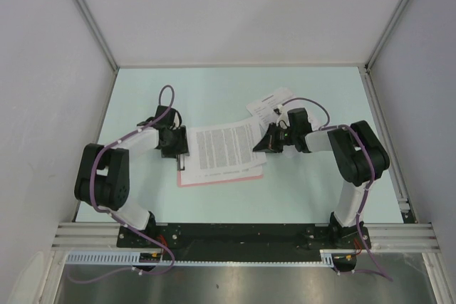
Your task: Put the files into the folder
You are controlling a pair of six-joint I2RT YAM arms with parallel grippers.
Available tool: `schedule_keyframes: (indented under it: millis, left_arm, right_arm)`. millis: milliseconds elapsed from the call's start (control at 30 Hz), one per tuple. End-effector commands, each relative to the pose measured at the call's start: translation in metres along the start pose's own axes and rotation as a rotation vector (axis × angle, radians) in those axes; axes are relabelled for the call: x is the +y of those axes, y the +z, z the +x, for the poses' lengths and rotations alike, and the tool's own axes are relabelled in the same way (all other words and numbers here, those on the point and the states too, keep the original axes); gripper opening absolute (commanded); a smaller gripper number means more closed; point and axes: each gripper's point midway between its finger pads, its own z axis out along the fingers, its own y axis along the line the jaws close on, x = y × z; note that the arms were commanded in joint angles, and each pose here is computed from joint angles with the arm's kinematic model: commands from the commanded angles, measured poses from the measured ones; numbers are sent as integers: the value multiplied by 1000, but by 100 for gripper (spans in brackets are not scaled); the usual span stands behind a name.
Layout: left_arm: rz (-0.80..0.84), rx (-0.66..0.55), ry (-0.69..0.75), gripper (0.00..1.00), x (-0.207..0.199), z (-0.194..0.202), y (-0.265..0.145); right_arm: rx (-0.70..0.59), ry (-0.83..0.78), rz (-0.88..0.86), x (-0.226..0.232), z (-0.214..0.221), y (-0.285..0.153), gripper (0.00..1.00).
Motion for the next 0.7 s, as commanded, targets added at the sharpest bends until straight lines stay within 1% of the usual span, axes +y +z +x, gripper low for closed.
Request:
schedule_keyframes:
  millis: [0, 100, 233, 400, 500, 667]
  left_arm:
    - [-89, 114, -6, 59, 20, 40, -2]
    - [-88, 113, -4, 61, 20, 42, 1]
    - [-89, 120, -6, 60, 17, 39, 11]
    - [-141, 61, 0, 59, 23, 21, 8]
    - [-129, 35, 14, 56, 19, 10, 8]
    - [-89, 61, 62, 54, 7, 7, 12]
  right_arm:
    - [-10, -18, -28, 6, -4, 2, 0]
    - [-10, -24, -30, 7, -3, 3, 0]
    - [-3, -23, -36, 9, 0, 7, 0]
    - [2, -28, -33, 10, 2, 8, 0]
    - [2, -27, -29, 9, 2, 8, 0]
    - [2, -23, -30, 9, 2, 7, 0]
